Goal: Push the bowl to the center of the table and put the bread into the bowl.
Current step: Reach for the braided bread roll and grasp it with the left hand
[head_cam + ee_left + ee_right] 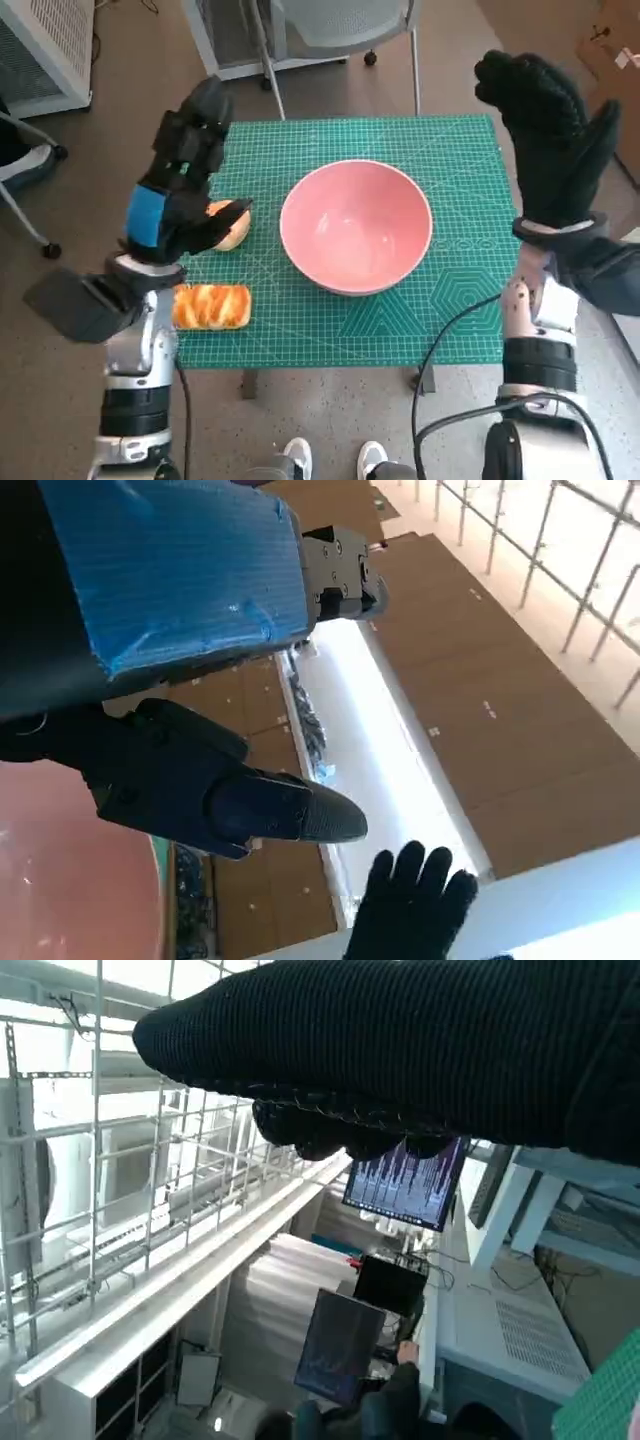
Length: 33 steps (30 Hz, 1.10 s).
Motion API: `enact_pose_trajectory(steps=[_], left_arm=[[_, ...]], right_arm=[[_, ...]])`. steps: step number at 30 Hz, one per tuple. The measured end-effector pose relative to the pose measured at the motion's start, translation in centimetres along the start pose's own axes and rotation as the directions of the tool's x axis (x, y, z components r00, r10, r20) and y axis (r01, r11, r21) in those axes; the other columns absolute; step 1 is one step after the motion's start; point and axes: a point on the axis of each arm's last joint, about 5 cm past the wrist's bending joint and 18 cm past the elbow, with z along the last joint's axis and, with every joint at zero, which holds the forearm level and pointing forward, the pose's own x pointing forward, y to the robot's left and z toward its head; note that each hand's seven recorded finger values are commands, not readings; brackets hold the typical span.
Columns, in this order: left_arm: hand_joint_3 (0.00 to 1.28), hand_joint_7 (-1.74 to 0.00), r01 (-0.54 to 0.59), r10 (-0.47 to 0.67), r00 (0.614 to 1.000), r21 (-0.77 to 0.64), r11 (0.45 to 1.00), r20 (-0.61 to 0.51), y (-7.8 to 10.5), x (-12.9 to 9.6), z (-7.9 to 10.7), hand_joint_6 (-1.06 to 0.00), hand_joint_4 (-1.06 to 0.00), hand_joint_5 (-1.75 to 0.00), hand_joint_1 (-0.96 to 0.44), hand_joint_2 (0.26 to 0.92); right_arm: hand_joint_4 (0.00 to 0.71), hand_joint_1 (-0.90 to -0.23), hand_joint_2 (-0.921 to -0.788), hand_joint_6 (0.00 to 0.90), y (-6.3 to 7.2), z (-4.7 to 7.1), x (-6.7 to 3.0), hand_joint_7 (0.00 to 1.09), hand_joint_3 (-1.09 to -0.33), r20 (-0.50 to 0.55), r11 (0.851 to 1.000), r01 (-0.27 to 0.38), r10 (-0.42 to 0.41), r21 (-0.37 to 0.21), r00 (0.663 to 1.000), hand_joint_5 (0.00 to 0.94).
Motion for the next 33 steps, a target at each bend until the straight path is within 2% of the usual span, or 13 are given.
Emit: enact_pose_trajectory(steps=[4,7,12,16,22,27,33], left_arm=[[0.12,-0.39,0.072,-0.063,0.996,0.142,0.987,-0.066,1.4,-0.8,1.5,0.00,-0.04,-0.01,-0.50,0.889],[0.09,-0.40,0.145,-0.107,0.982,0.248,0.958,-0.158,2.4,-1.5,3.0,0.00,-0.04,-0.01,-0.45,0.845],[0.07,-0.42,0.209,-0.111,0.955,0.359,0.910,-0.275,3.4,-2.6,4.8,0.00,-0.05,-0.01,-0.41,0.814],[0.05,-0.41,0.233,-0.098,0.939,0.396,0.888,-0.331,3.5,-3.2,5.5,-0.04,-0.07,-0.01,-0.40,0.790],[0.01,-0.25,0.310,-0.080,0.889,0.462,0.831,-0.451,3.3,-4.2,6.3,-0.15,-0.10,0.00,-0.35,0.782],[0.01,-0.14,0.356,-0.060,0.847,0.481,0.801,-0.528,3.3,-4.7,6.5,-0.23,-0.10,0.00,-0.31,0.774],[0.00,-0.07,0.404,-0.043,0.799,0.483,0.777,-0.599,3.1,-5.1,6.4,-0.27,-0.11,0.00,-0.29,0.771]], right_arm=[[0.301,-0.655,-0.921,0.357,0.1,-0.1,-0.18,0.03,-0.580,-0.005,1.000,0.001,-0.001,0.004,1.000,0.009],[0.299,-0.654,-0.921,0.357,0.2,-0.2,-0.23,0.03,-0.584,-0.008,1.000,-0.001,0.001,0.006,1.000,0.006],[0.297,-0.653,-0.921,0.357,0.3,-0.2,-0.25,0.03,-0.587,-0.009,1.000,-0.003,0.003,0.008,1.000,0.004],[0.299,-0.653,-0.921,0.358,0.4,-0.3,-0.25,0.03,-0.586,-0.010,1.000,-0.006,0.006,0.011,1.000,0.005],[0.300,-0.649,-0.921,0.358,0.8,-0.6,-0.26,0.02,-0.583,-0.017,1.000,-0.004,0.005,0.029,1.000,0.004],[0.302,-0.650,-0.921,0.360,0.9,-0.8,-0.34,0.02,-0.581,-0.025,0.999,-0.001,0.002,0.036,1.000,0.004],[0.304,-0.655,-0.921,0.363,0.9,-0.9,-0.29,0.02,-0.578,-0.028,0.999,0.002,0.000,0.044,1.000,0.003]])
